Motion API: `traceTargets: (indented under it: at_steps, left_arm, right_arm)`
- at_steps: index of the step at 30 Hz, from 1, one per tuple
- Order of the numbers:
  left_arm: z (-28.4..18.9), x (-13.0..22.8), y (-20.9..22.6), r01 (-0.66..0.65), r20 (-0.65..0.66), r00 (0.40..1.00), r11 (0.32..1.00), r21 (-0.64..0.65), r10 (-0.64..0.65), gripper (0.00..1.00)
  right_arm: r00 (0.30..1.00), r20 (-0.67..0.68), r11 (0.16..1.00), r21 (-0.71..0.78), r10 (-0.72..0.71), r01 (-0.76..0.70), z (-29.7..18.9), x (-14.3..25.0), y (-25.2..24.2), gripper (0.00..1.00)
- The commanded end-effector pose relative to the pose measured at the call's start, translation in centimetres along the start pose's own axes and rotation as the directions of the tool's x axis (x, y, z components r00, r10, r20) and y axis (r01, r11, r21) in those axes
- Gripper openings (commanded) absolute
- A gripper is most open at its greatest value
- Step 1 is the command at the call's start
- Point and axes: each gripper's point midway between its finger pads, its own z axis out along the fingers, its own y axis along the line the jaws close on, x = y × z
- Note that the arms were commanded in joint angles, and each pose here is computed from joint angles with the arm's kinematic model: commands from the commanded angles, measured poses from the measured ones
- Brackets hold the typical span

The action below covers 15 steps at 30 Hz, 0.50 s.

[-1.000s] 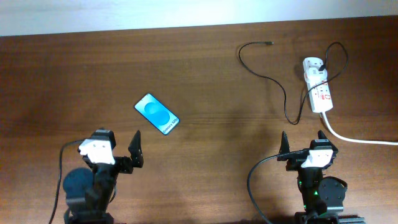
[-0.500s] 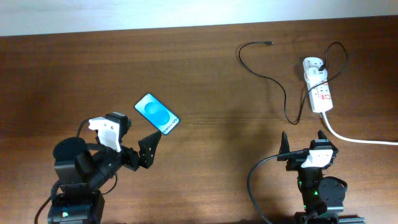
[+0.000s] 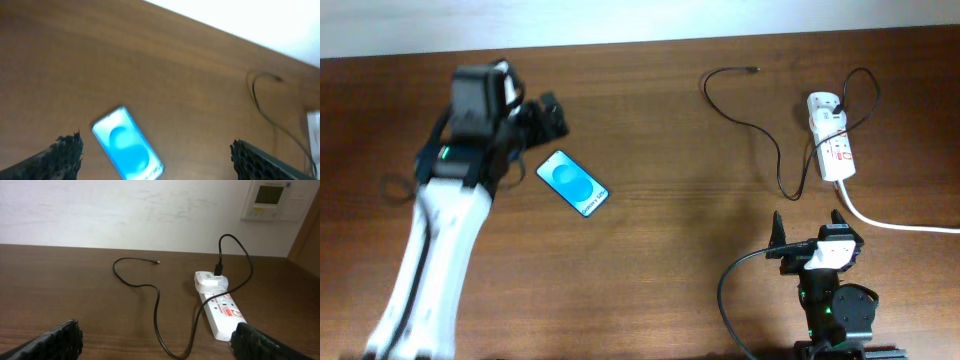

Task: Plug charger to phone and switch on socket
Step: 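Reach the left gripper to the blue phone and grasp it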

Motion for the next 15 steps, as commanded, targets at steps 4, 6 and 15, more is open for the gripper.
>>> traceTargets:
  at_steps: [4, 6, 15]
  left_arm:
    - [10.2, 1.1, 0.3, 0.176, -0.181, 0.964, 0.977, -0.117, -0.195, 0.99]
    - [11.9, 3.6, 1.1, 0.168, -0.266, 0.942, 0.973, -0.156, -0.205, 0.99]
    - [16.4, 13.6, 4.0, 0.298, -0.429, 0.750, 0.837, -0.460, -0.503, 0.99]
  right_arm:
    - [1.000, -0.002, 1.000, -0.017, 0.000, 0.000, 0.0, 0.2, 0.3, 0.98]
    - [1.000, -0.002, 1.000, -0.017, 0.000, 0.000, 0.0, 0.2, 0.3, 0.98]
    - [1.000, -0.002, 1.000, -0.017, 0.000, 0.000, 0.0, 0.2, 0.3, 0.98]
